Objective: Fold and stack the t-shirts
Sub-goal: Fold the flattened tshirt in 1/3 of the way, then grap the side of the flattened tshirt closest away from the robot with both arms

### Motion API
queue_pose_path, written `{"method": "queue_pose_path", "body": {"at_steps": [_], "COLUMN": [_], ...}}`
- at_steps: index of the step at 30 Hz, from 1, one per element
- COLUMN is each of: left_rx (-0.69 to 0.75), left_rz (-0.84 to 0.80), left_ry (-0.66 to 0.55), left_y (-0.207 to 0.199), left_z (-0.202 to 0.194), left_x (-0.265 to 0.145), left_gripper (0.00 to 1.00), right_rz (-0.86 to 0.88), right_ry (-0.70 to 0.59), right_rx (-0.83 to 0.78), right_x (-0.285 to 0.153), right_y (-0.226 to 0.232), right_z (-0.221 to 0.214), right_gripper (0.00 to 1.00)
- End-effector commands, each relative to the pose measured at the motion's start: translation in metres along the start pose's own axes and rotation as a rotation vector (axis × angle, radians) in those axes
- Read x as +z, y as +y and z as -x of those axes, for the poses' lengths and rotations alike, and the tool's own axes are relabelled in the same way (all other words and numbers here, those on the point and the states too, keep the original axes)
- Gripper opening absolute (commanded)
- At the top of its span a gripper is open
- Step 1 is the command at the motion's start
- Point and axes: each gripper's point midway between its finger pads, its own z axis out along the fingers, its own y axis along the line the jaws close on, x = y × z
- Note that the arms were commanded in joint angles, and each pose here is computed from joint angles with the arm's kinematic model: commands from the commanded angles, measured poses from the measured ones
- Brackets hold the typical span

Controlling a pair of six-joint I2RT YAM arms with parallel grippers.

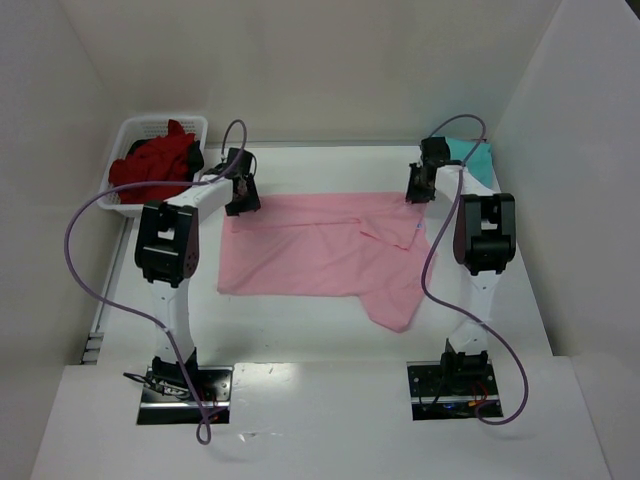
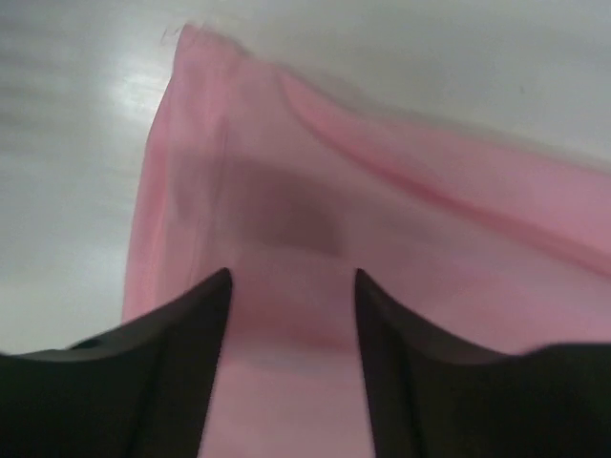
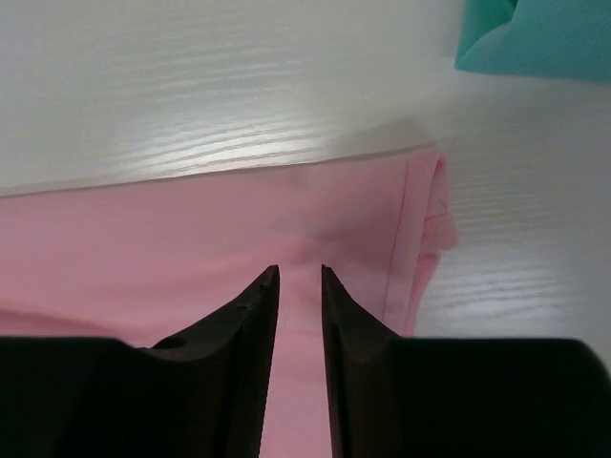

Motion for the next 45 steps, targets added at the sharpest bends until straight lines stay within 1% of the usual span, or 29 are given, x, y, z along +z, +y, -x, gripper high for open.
{"method": "queue_pose_path", "body": {"at_steps": [1, 2, 3, 4, 5, 6, 7, 8, 10, 11, 12, 13, 14, 16, 21, 22, 23, 25, 27, 28, 31, 34, 37, 41, 43, 45], "left_rx": [-0.007, -0.009, -0.029, -0.028, -0.043, -0.064, -0.061, -0.078, -0.073, -0.088, -0.086, -0.091, -0.099, -0.119, -0.199, -0.214, -0.231, -0.248, -0.263, -0.263, -0.253, -0.26, -0.26, -0.219, -0.19, -0.16], "left_rz": [-0.089, -0.093, -0.11, -0.135, -0.138, -0.154, -0.182, -0.183, -0.197, -0.204, -0.205, -0.194, -0.182, -0.149, -0.175, -0.174, -0.186, -0.205, -0.199, -0.198, -0.169, -0.153, -0.138, -0.164, -0.186, -0.206], "left_ry": [-0.141, -0.149, -0.182, -0.177, -0.149, -0.168, -0.153, -0.149, -0.116, -0.127, -0.11, -0.085, -0.077, -0.032, -0.001, 0.001, -0.002, -0.026, -0.031, -0.03, 0.011, 0.006, 0.003, 0.026, 0.043, 0.056], "left_y": [-0.003, -0.002, -0.001, -0.003, 0.001, 0.004, 0.003, 0.005, 0.011, 0.014, 0.017, 0.022, 0.028, 0.039, 0.048, 0.05, 0.051, 0.05, 0.052, 0.052, 0.053, 0.055, 0.055, 0.048, 0.042, 0.037], "left_z": [0.043, 0.042, 0.048, 0.044, 0.03, 0.032, 0.024, 0.019, -0.002, -0.004, -0.012, -0.024, -0.031, -0.054, -0.084, -0.087, -0.091, -0.088, -0.088, -0.088, -0.095, -0.094, -0.092, -0.093, -0.092, -0.091], "left_x": [-0.081, -0.088, -0.106, -0.113, -0.113, -0.127, -0.131, -0.135, -0.144, -0.155, -0.157, -0.156, -0.163, -0.163, -0.186, -0.189, -0.194, -0.203, -0.206, -0.207, -0.199, -0.199, -0.193, -0.184, -0.18, -0.178], "left_gripper": [0.7, 0.73, 0.77, 0.88, 0.93, 0.96, 0.98, 1.0, 1.0, 1.0, 1.0, 1.0, 1.0, 1.0, 1.0, 1.0, 1.0, 1.0, 1.0, 1.0, 1.0, 1.0, 1.0, 1.0, 1.0, 1.0], "right_rz": [0.089, 0.098, 0.102, 0.104, 0.121, 0.111, 0.11, 0.103, 0.084, 0.072, 0.073, 0.068, 0.067, 0.065, 0.098, 0.089, 0.05, -0.001, -0.054, -0.064, -0.095, -0.109, -0.092, -0.159, -0.178, -0.141], "right_ry": [-0.259, -0.294, -0.303, -0.268, -0.292, -0.248, -0.24, -0.229, -0.222, -0.243, -0.216, -0.19, -0.182, -0.164, -0.064, -0.047, -0.01, 0.042, 0.147, 0.176, 0.246, 0.277, 0.27, 0.34, 0.352, 0.359], "right_rx": [-0.008, 0.0, 0.01, 0.02, 0.027, 0.031, 0.043, 0.039, 0.042, 0.038, 0.046, 0.069, 0.082, 0.128, 0.237, 0.264, 0.259, 0.249, 0.231, 0.229, 0.248, 0.281, 0.313, 0.303, 0.357, 0.407], "right_x": [-0.105, -0.125, -0.133, -0.134, -0.152, -0.149, -0.153, -0.158, -0.173, -0.189, -0.189, -0.193, -0.199, -0.204, -0.213, -0.214, -0.213, -0.218, -0.224, -0.227, -0.237, -0.249, -0.259, -0.253, -0.244, -0.235], "right_y": [0.026, 0.029, 0.029, 0.028, 0.03, 0.026, 0.024, 0.024, 0.021, 0.021, 0.022, 0.021, 0.019, 0.018, 0.024, 0.026, 0.028, 0.031, 0.031, 0.031, 0.029, 0.027, 0.038, 0.047, 0.052, 0.059], "right_z": [0.081, 0.086, 0.085, 0.069, 0.068, 0.048, 0.039, 0.029, 0.005, 0.0, -0.014, -0.025, -0.034, -0.045, -0.093, -0.102, -0.117, -0.139, -0.17, -0.18, -0.21, -0.233, -0.239, -0.261, -0.273, -0.281], "right_gripper": [0.36, 0.39, 0.42, 0.46, 0.5, 0.52, 0.54, 0.6, 0.69, 0.79, 0.84, 0.93, 0.99, 1.0, 1.0, 1.0, 1.0, 1.0, 1.0, 1.0, 1.0, 1.0, 0.98, 0.93, 0.93, 0.93]}}
